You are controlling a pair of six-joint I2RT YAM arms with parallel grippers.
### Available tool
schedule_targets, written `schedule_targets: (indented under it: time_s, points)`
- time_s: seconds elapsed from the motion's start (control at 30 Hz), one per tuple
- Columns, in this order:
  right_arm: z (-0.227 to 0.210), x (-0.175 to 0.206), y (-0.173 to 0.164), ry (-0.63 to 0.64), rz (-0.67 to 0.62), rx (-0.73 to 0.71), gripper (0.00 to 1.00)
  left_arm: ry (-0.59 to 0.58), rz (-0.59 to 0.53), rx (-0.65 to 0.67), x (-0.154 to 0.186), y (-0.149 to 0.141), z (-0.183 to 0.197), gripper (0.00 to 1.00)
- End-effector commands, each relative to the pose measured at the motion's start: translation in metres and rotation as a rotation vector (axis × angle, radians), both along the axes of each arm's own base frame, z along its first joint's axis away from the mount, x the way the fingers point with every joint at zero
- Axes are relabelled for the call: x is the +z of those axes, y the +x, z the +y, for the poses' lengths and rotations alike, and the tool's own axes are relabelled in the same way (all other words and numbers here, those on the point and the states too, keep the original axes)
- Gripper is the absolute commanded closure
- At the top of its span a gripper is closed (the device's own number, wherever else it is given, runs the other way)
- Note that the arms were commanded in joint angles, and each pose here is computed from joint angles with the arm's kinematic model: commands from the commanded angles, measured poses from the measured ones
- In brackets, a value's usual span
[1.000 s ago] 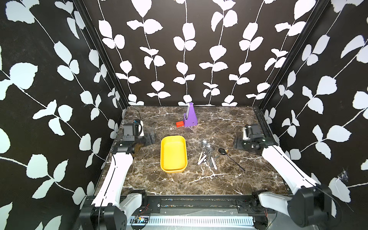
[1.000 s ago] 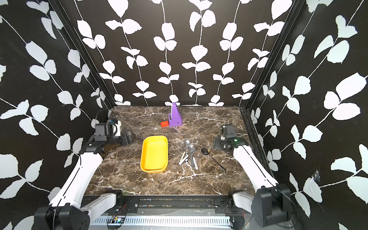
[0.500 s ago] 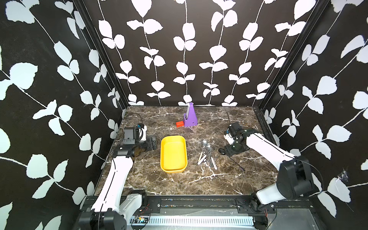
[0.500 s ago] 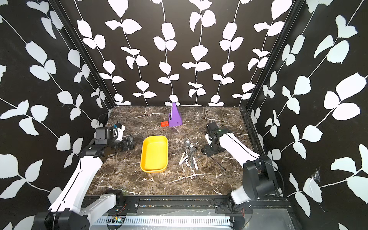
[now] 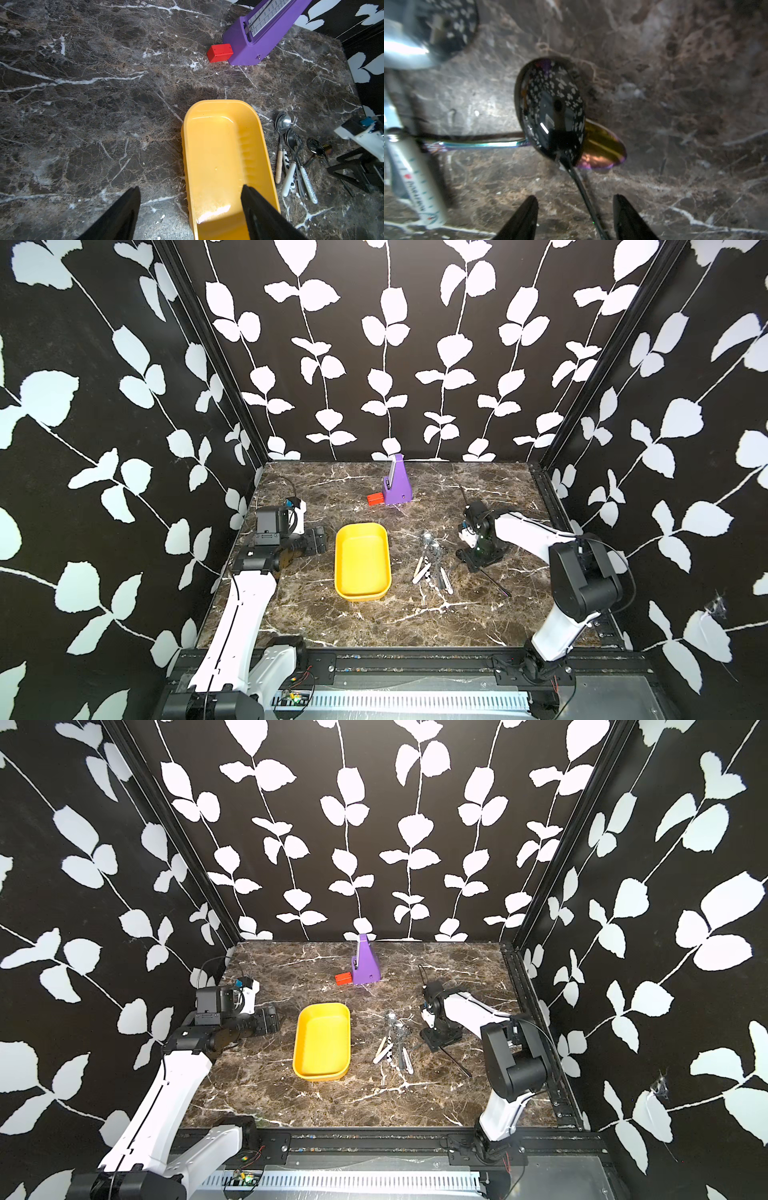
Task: Put the spoon into the storage box
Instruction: Pick up the spoon from the center of the board.
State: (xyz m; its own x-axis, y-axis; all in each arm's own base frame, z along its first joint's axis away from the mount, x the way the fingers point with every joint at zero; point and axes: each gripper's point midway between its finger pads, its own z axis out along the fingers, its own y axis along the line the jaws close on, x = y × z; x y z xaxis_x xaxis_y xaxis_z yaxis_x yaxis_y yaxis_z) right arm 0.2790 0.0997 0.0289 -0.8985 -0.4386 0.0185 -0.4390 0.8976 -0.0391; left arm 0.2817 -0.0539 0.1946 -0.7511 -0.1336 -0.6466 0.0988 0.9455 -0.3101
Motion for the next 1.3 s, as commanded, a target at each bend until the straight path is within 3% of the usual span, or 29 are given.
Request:
schedule_targets:
  time_s: [0.0, 0.13, 0.3, 0.57, 0.6, 0.67, 0.8, 1.0, 1.17, 1.27]
  points:
    - [-0.001, -0.008, 0.001, -0.024, 0.020, 0.017, 0.49, -0.012, -0.012, -0.020, 0.001, -0.002, -0.004, 0.19]
    - [-0.001, -0.017, 0.002, -0.032, 0.025, 0.016, 0.58, -0.004, -0.010, -0.020, 0.000, -0.001, -0.003, 0.19]
    - [0.001, -0.022, 0.000, -0.031, 0.042, 0.002, 0.79, 0.000, -0.006, -0.015, -0.001, -0.001, -0.002, 0.19]
    - [0.016, -0.006, 0.002, 0.057, 0.016, -0.013, 0.90, -0.024, -0.014, -0.023, 0.001, -0.002, -0.006, 0.19]
    - [0.018, -0.002, 0.001, 0.076, 0.010, -0.014, 0.91, -0.038, -0.014, -0.031, 0.001, -0.002, -0.008, 0.25]
    - [0.024, 0.008, 0.001, 0.113, -0.004, -0.014, 0.93, -0.074, -0.016, -0.059, 0.004, -0.001, -0.015, 0.47]
    - [0.036, 0.034, 0.002, 0.205, -0.047, -0.023, 0.96, -0.135, -0.026, -0.082, 0.007, 0.001, -0.025, 0.43]
    - [0.075, 0.105, 0.025, 0.470, -0.233, -0.035, 0.98, -0.258, -0.058, -0.169, 0.024, 0.000, -0.047, 0.42]
    - [0.131, 0.194, 0.074, 0.885, -0.412, -0.153, 1.00, -0.404, -0.133, -0.302, 0.055, -0.005, -0.078, 0.38]
    - [0.160, 0.239, 0.097, 1.148, -0.430, -0.212, 1.00, -0.396, -0.153, -0.394, 0.066, -0.012, -0.100, 0.34]
